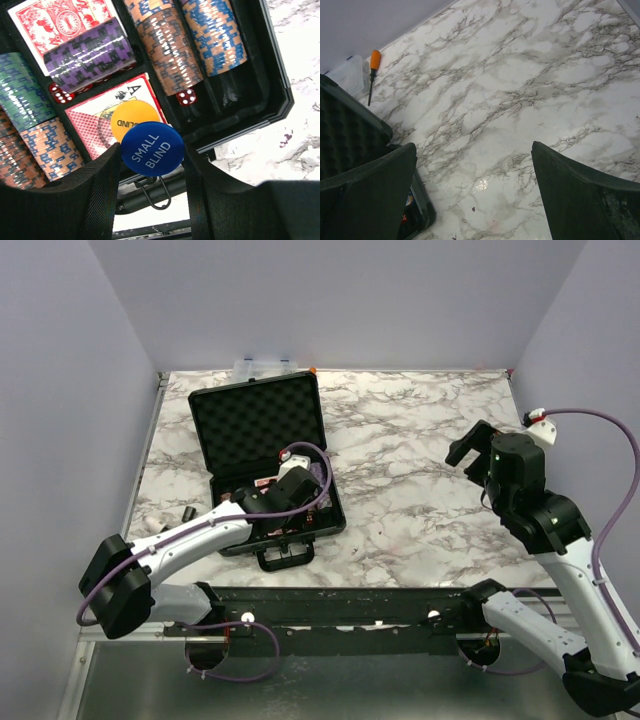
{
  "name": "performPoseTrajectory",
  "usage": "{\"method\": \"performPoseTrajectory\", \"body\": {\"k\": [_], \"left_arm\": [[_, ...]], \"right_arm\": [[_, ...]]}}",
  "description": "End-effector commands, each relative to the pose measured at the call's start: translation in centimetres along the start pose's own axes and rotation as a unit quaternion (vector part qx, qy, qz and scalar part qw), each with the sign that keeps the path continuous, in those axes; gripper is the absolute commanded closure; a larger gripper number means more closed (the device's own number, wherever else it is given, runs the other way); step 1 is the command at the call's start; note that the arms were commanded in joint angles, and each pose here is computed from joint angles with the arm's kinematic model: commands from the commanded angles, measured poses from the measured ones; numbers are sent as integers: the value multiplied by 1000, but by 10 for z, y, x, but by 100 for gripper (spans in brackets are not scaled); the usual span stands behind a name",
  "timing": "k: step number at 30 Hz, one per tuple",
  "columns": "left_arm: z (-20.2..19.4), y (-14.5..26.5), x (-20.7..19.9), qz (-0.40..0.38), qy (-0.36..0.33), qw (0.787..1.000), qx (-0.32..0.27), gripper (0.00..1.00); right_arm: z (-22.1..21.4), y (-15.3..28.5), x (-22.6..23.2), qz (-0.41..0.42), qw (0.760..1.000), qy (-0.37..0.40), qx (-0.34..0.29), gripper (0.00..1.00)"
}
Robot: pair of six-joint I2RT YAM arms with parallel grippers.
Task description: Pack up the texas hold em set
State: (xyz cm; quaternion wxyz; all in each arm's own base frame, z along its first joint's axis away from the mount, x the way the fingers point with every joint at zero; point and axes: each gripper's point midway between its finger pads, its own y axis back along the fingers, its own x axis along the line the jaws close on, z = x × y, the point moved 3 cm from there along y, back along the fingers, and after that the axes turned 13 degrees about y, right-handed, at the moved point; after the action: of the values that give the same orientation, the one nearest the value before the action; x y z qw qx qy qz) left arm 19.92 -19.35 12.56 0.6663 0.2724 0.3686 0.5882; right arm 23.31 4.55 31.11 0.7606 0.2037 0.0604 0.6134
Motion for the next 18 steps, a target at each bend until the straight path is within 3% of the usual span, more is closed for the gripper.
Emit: {"method": "performPoseTrajectory", "body": {"k": [1, 18], "left_arm": [[5, -3, 15, 24, -5, 1000, -10, 75], [0, -27, 28, 59, -5, 998, 22, 75]], "right_arm": [[-4, -3, 2, 6, 1000, -2, 4, 0], [-13, -8, 0, -3, 1000, 9, 14, 0]]}}
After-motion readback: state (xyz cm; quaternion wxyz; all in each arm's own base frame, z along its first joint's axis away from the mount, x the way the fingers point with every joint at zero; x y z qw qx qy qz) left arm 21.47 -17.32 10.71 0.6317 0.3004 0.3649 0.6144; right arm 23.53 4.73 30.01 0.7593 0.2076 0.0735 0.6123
